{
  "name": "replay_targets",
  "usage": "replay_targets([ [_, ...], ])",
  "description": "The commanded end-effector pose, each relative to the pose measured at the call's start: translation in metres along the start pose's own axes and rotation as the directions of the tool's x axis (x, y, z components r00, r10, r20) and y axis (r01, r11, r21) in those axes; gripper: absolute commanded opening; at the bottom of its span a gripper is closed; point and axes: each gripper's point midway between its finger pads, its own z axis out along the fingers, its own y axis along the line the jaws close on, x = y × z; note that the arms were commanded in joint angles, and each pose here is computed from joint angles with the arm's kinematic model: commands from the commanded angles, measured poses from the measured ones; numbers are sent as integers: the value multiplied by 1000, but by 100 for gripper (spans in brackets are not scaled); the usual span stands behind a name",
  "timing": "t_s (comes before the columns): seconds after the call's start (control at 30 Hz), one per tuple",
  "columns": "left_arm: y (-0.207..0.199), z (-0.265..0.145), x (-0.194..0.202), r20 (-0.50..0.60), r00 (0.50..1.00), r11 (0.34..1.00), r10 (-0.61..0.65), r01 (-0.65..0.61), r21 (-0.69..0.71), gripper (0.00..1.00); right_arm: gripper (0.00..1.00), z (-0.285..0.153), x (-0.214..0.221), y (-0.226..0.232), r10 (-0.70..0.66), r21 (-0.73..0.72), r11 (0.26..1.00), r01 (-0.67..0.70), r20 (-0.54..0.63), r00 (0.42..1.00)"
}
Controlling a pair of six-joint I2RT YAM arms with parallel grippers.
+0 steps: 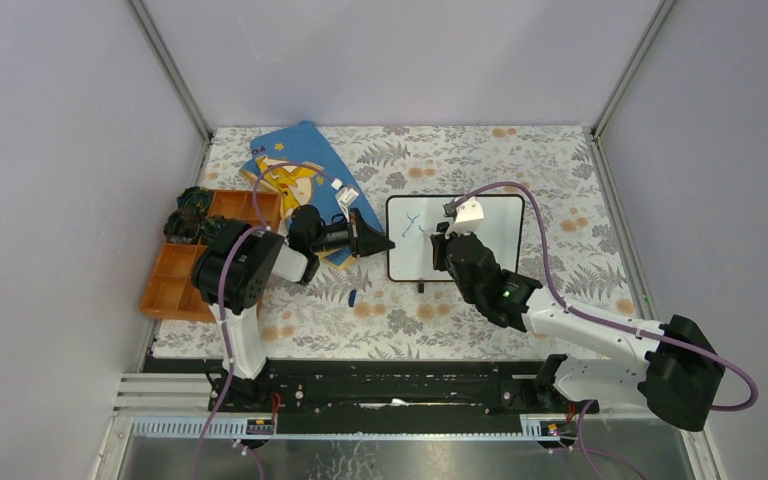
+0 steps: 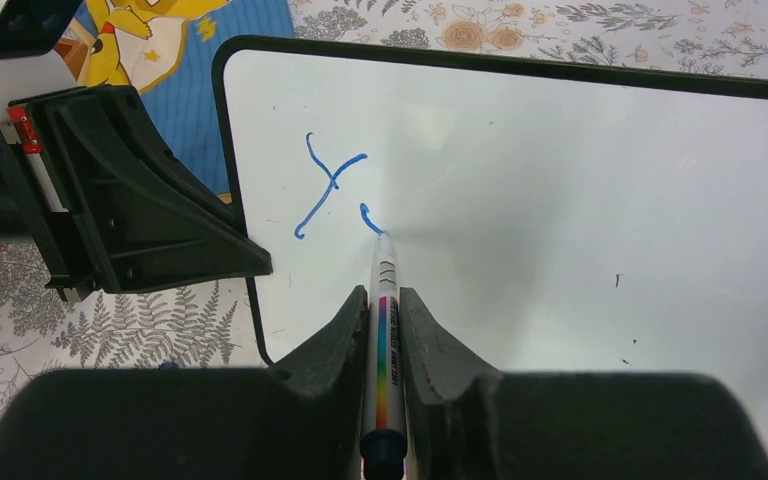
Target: Write a sentence on the whiteboard
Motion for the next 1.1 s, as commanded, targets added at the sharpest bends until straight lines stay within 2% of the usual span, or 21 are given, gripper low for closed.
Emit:
replay_targets([
  [0.0,-1,0,6,-16,1000,1000,-2,2,-11,0,0,-1,-29,-8,15,50,999,-18,68,998],
  [0.8,0,1,8,-22,1000,1000,-2,2,-10,0,0,5,-46,5,33,7,999,-34,105,994],
  [1.07,-1,1,8,-24,1000,1000,-2,1,-9,0,0,7,-39,11,30,-16,999,-29,82,996],
])
